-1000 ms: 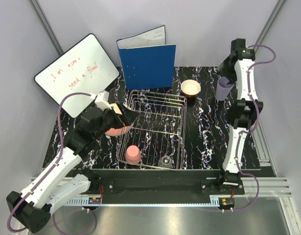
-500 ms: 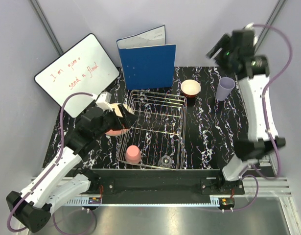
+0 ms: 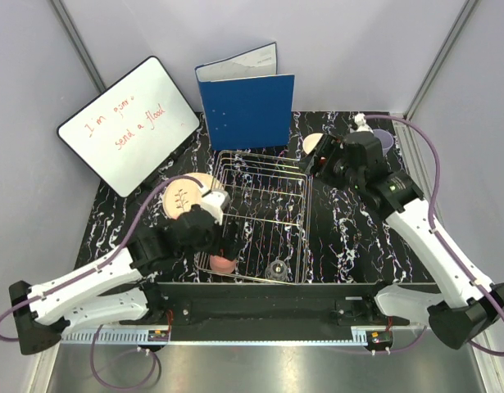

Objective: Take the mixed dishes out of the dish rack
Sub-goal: Pick up the cup from the dish rack.

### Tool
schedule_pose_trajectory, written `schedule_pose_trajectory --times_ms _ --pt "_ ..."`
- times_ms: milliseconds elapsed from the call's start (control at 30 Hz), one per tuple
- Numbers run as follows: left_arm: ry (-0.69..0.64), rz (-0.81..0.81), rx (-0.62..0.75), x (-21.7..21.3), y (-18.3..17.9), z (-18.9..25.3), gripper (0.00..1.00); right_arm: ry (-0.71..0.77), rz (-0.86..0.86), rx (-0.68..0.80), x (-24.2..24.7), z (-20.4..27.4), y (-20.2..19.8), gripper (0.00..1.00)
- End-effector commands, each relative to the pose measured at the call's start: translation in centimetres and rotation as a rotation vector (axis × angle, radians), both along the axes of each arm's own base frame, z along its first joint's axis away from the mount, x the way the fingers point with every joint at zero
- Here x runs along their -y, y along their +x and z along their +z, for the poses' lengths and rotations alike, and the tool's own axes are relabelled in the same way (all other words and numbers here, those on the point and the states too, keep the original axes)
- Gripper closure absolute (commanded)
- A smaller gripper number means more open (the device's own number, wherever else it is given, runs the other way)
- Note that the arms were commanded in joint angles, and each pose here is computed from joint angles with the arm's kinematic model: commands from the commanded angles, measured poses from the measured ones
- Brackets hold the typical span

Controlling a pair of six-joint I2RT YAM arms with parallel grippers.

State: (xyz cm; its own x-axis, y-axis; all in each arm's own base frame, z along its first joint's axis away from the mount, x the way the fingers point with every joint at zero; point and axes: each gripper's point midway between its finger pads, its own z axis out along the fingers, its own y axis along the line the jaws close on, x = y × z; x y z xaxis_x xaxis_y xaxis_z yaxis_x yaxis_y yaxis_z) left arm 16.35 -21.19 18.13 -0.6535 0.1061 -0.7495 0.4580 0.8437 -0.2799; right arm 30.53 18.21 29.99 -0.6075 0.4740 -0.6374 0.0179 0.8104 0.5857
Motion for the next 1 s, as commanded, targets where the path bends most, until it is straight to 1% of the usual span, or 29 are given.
schedule_pose_trajectory --times_ms 0,133,333,433,533,633,667,700,767,800,833,867,967 --pt "0.076 0.078 0.013 -0.7 0.0 -1.2 0.01 0.061 -0.008 0.101 -0.5 2.1 -0.6 0.22" --pt "0.119 0.091 -0.036 -1.1 -0.6 -3.8 0.01 0.061 0.000 0.081 -0.6 0.6 -1.1 0.22" --pt "0.177 0.105 -0.072 -1.5 -0.9 -6.1 0.01 0.064 0.012 0.063 -1.0 -0.7 -1.4 0.23" --pt "0.200 0.093 -0.101 -1.1 -1.1 -6.9 0.01 0.070 0.013 0.058 -1.0 -1.0 -1.4 0.22" --pt "0.192 0.068 -0.100 -0.3 -1.5 -6.8 0.01 0.065 0.015 0.057 -1.0 -1.2 -1.5 0.23" --pt "0.182 0.046 -0.091 0.1 -1.9 -6.5 0.16 0.065 0.007 0.059 -0.8 -1.2 -1.6 0.23" --pt "0.173 0.043 -0.086 0.2 -1.9 -6.2 0.23 0.064 0.008 0.061 -0.8 -1.2 -1.6 0.23" --pt "0.166 0.043 -0.083 0.2 -1.9 -6.0 0.28 0.063 0.005 0.062 -0.7 -1.2 -1.7 0.23" --pt "0.135 0.042 -0.066 0.3 -1.9 -5.0 0.38 0.065 0.004 0.064 -0.7 -1.1 -1.8 0.23" --pt "0.120 0.041 -0.058 0.4 -1.8 -4.3 0.49 0.067 0.004 0.066 -0.6 -1.0 -1.8 0.23" --pt "0.107 0.039 -0.050 0.5 -1.8 -3.7 0.54 0.066 0.005 0.067 -0.6 -1.0 -1.9 0.24" --pt "0.094 0.038 -0.040 0.6 -1.7 -3.0 0.57 0.069 0.003 0.071 -0.5 -0.9 -1.9 0.24" --pt "0.058 0.028 -0.003 0.7 -1.4 -0.3 0.60 0.079 0.003 0.093 -0.4 0.1 -2.1 0.24"
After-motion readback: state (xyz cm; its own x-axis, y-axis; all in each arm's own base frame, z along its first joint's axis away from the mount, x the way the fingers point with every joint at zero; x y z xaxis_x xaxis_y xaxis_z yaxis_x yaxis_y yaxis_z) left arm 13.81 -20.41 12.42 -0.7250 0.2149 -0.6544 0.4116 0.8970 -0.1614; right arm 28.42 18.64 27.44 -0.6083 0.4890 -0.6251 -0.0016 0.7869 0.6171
